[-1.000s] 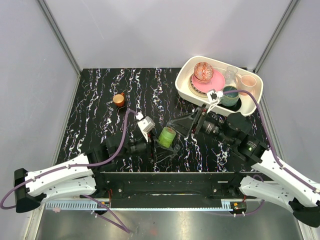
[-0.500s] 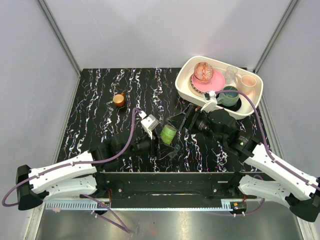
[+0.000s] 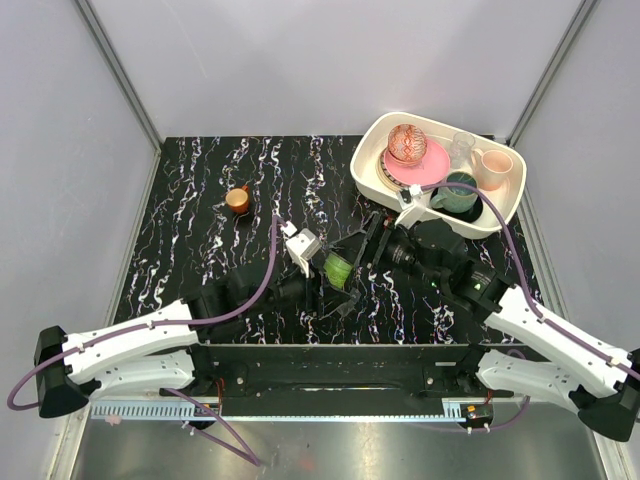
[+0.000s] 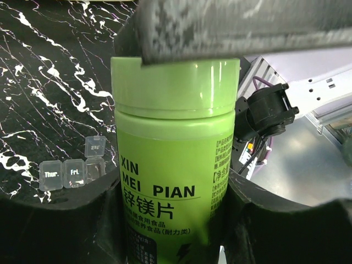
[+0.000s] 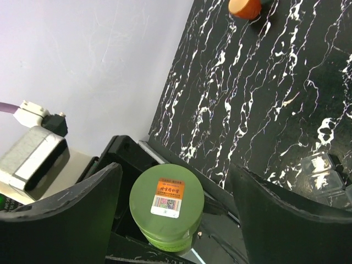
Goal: Sort the pills into containers
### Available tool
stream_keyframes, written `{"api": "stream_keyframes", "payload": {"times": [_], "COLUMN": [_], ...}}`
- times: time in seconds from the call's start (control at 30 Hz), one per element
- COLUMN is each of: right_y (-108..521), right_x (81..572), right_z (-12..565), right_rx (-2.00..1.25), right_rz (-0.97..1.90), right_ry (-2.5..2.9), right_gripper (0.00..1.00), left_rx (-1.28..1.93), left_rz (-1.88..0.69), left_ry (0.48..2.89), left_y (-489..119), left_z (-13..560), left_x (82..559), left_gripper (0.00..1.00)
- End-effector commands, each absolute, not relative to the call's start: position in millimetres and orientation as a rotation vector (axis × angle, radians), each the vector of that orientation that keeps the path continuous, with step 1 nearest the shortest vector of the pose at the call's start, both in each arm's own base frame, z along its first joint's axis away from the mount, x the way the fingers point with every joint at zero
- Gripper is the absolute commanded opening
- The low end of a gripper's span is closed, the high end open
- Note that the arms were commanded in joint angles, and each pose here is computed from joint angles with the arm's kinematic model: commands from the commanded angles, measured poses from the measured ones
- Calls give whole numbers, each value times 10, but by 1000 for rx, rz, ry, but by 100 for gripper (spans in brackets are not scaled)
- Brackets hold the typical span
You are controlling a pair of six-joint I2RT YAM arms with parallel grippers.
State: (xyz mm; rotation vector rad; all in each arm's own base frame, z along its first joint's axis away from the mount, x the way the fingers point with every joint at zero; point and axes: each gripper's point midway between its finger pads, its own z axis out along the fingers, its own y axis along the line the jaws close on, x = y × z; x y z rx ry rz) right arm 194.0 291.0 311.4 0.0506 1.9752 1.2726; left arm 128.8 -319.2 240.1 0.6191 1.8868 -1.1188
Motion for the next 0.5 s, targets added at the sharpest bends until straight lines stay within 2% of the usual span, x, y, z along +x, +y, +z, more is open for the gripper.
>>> {"api": "stream_keyframes", "payload": {"times": [0.0,0.2,0.23,0.47], "right_y": [3003,3020,3021,3023], "right_x": [1854,1832,1830,1792], "right_z": [3160,3130,3130,3105], "right_rx": [12,-8,-10,-53], "right_rz": [1337,1340,1341,1339], "right_ry": [1965,1974,1974,1976], "right_gripper": [83,73,66,42], "left_rx": [541,537,538,534], "left_rz": [-1167,-1163,-1162,-1171], "left_ry": [1761,1763,1762,1772], "left_y": [-3258,-3258,-3261,-3261], "left_z": [2871,2866,2868,2846], "left_x": [1397,1405,1407,1394], "left_gripper": [0,0,0,0]}}
